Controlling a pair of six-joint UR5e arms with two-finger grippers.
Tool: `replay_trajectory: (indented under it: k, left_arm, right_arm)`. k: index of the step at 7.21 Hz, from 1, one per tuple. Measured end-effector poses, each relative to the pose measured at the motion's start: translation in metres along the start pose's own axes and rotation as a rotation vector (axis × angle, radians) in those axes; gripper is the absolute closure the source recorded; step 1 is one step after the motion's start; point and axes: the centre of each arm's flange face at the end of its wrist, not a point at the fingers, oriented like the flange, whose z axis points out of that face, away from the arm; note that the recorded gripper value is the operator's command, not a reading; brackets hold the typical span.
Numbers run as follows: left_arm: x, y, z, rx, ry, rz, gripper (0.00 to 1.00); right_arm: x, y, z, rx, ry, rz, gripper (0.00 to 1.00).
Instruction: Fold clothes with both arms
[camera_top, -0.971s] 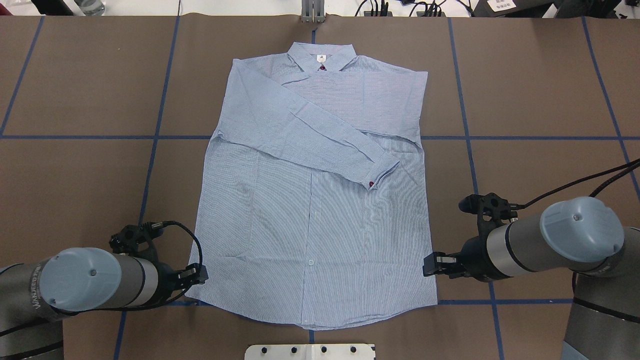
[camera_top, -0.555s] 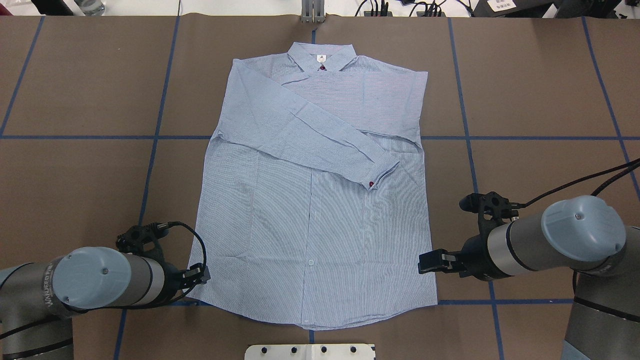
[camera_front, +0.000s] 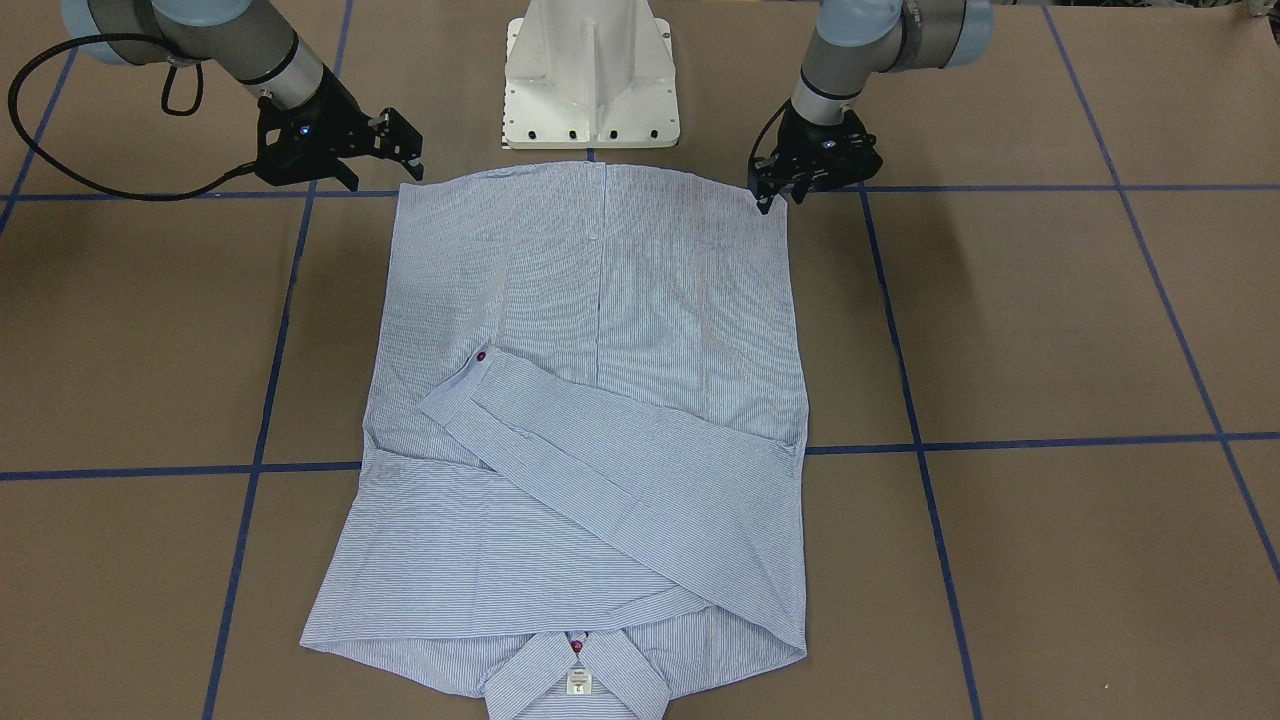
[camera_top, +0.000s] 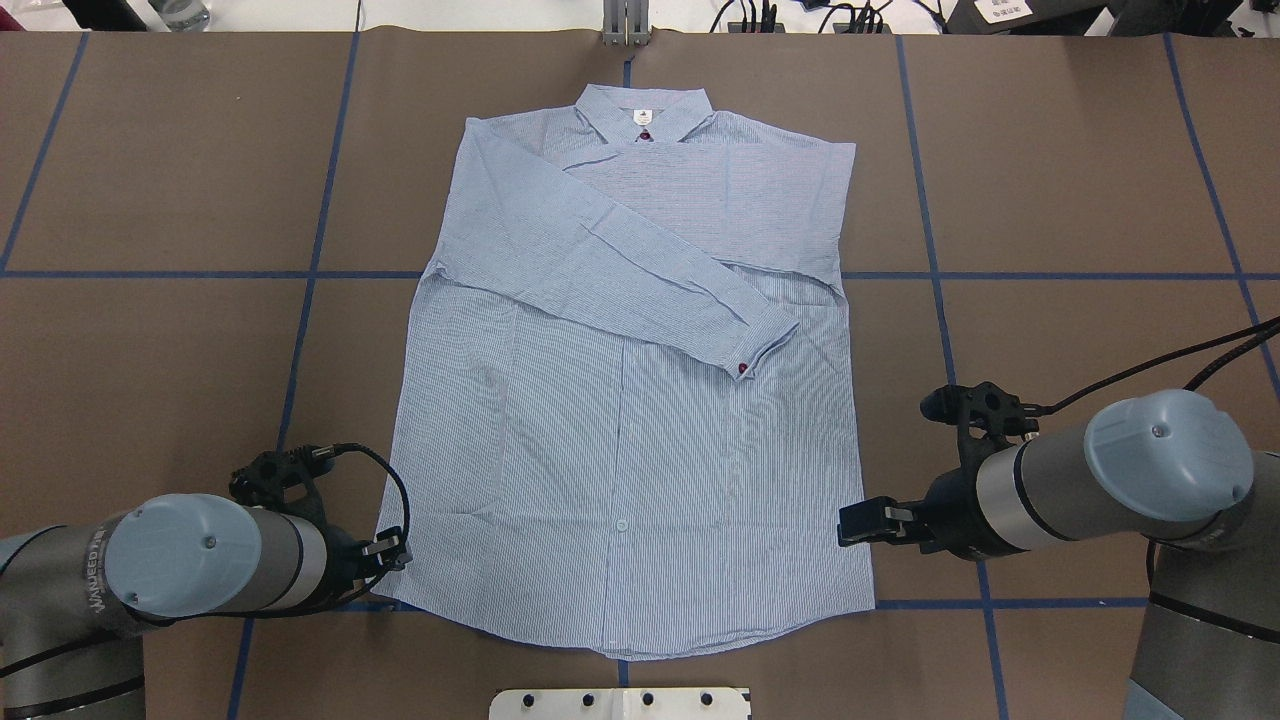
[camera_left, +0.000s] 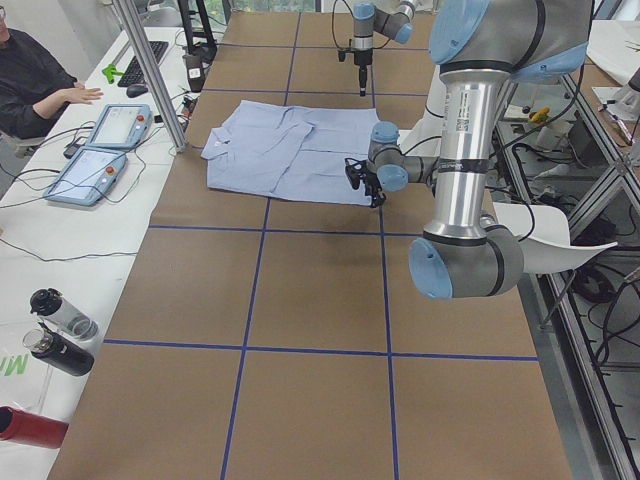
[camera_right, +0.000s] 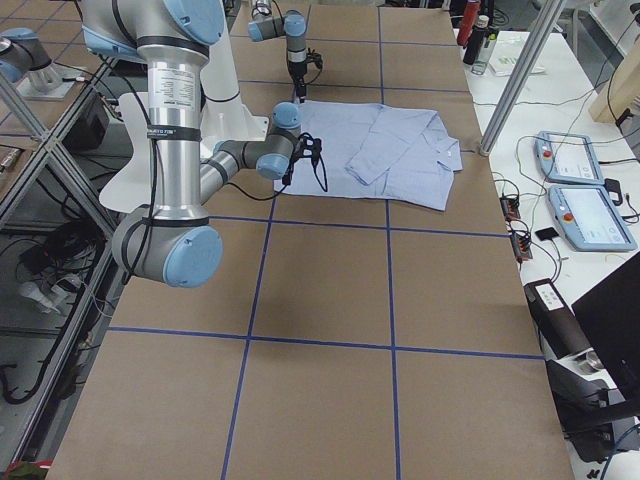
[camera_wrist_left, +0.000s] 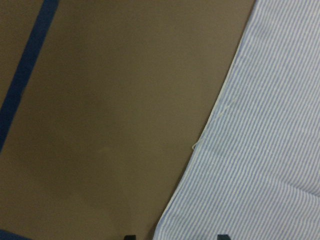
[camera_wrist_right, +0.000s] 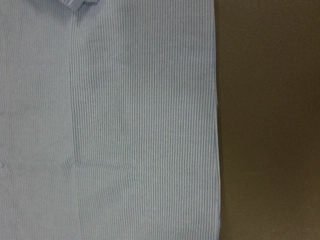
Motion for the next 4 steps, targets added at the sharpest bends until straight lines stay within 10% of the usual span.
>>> replay_trajectory:
  k: [4]
  left_arm:
    - [0.0027, 0.0008, 0.0002, 0.003, -0.017, -0.002, 0.46]
  right_arm:
    - [0.0007, -0.0014, -0.0006, 0.003, 0.002, 0.003, 0.00]
